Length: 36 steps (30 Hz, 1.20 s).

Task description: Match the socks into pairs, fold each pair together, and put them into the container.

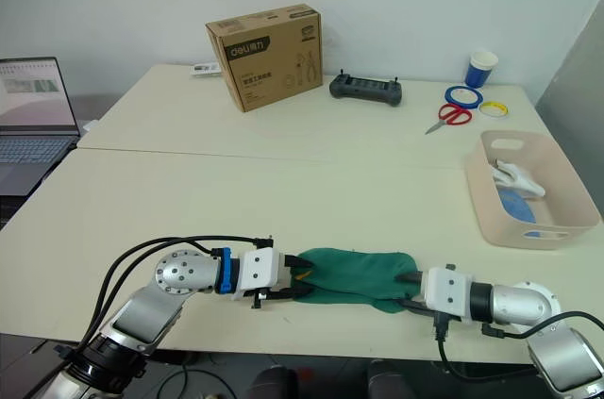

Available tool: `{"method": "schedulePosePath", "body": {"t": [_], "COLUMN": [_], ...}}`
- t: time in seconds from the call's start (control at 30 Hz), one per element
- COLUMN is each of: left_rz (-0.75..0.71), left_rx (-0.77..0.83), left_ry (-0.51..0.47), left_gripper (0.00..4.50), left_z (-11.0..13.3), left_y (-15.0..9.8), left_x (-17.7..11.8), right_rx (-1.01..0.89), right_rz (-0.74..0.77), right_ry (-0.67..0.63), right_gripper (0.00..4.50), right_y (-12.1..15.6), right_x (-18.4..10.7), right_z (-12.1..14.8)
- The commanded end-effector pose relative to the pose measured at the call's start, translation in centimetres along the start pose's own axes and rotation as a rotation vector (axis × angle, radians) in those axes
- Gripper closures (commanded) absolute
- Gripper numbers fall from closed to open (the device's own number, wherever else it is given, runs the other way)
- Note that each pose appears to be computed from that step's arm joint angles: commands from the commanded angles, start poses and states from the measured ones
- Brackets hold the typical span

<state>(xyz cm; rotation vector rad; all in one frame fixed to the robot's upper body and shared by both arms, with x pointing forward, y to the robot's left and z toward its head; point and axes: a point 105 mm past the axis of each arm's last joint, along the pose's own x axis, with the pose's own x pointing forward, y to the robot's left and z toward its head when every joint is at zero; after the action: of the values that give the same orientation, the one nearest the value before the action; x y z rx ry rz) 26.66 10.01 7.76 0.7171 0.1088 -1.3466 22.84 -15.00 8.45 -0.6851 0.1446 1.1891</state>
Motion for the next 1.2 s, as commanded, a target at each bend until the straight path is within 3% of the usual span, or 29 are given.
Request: {"method": "schedulePosePath", "body": {"t": [0.03,0.07,0.1,0.47,0.57,0.73,1.07,1.2], "left_rz": [0.002,0.001,-0.001,-0.011,-0.004,0.002,0.111,0.009], "left_rx": [0.030,0.029,0.029,0.050,0.052,0.059,0.086,0.021], "left_ry": [-0.021,-0.021,-0.020,-0.010,-0.026,-0.044,-0.067,-0.132], "left_gripper": [2.32,2.32,2.32,2.32,2.89,4.48,4.48,4.48], "left_z": [0.8,0.8,0.8,0.8,1.1,1.5,2.9,4.9], "left_y": [0.2,0.2,0.2,0.3,0.5,0.9,5.0,3.9], "left_x": [0.0,0.0,0.0,0.5,0.5,0.2,-1.9,-3.2], "right_rx": [-0.015,-0.013,-0.009,0.110,0.109,0.108,0.144,0.241], "right_rz": [-0.012,-0.012,-0.011,-0.064,-0.061,-0.067,-0.106,-0.007], "right_ry": [-0.043,-0.045,-0.047,-0.099,-0.096,-0.104,-0.165,-0.195], "right_gripper": [4.08,4.43,4.48,4.48,4.50,4.50,4.50,4.50], "right_y": [-0.4,-0.5,-0.4,-1.2,-1.2,-1.4,-4.5,-3.8], "right_x": [-0.3,-0.3,-0.3,-0.2,-0.1,0.2,-0.7,-1.4], "right_z": [1.3,1.4,1.4,2.1,2.1,2.3,4.7,6.1]}}
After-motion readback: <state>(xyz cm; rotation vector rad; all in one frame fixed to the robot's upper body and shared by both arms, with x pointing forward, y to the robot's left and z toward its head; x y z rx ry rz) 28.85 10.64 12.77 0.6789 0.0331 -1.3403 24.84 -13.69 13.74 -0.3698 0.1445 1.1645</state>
